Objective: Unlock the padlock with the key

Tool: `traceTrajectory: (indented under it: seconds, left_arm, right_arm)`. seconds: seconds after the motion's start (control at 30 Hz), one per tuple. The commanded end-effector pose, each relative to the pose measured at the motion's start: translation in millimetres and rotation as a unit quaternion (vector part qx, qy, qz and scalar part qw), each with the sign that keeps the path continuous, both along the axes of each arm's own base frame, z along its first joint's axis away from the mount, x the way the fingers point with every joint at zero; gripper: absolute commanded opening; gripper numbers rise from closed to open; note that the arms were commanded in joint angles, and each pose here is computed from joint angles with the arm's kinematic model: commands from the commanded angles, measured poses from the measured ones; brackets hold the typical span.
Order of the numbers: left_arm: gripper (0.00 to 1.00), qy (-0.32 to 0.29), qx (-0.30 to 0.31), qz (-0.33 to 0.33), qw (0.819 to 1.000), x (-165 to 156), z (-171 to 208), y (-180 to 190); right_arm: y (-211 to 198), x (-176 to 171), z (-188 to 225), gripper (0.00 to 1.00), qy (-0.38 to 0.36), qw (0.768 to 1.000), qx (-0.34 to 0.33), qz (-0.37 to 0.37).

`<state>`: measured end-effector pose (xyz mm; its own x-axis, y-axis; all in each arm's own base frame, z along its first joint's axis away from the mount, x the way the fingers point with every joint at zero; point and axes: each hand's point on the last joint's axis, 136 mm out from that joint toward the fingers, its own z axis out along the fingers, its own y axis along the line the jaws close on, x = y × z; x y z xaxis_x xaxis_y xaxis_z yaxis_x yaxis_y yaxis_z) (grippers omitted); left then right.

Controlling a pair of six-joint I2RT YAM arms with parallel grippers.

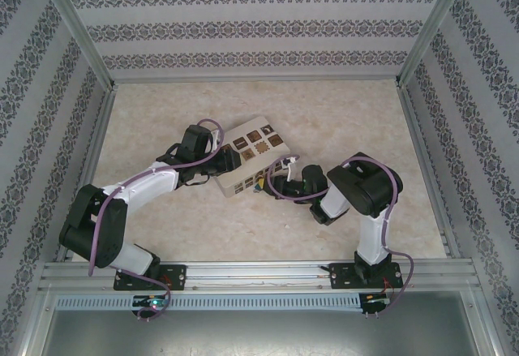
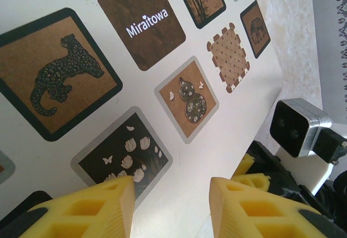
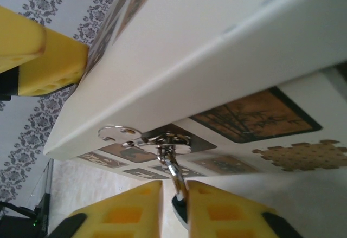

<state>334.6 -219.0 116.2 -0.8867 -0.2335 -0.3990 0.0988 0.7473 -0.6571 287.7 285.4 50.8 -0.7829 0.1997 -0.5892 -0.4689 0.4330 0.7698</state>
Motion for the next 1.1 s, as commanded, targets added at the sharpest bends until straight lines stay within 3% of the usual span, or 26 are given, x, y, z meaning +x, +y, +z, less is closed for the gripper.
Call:
traceTrajectory:
  seconds: [0.0, 0.23, 1.07]
  left_arm:
    - [0.41, 0.047, 0.026, 0.001, 0.999, -19.4, -29.2, 6.5]
    - [0.41, 0.052, 0.026, 0.003, 0.998, -24.6, -34.4, 8.8]
    - [0.41, 0.068, 0.022, 0.010, 0.997, -37.6, -48.7, 13.3]
  right_arm:
    - [-2.4, 4.1, 18.1, 0.13, -0.027, 0.999, 0.018, -0.005]
    - [-5.3, 5.9, 22.2, 0.00, -0.024, 0.999, 0.023, -0.013]
    - [-12.8, 21.9, 44.4, 0.00, 0.005, 0.994, 0.063, -0.089]
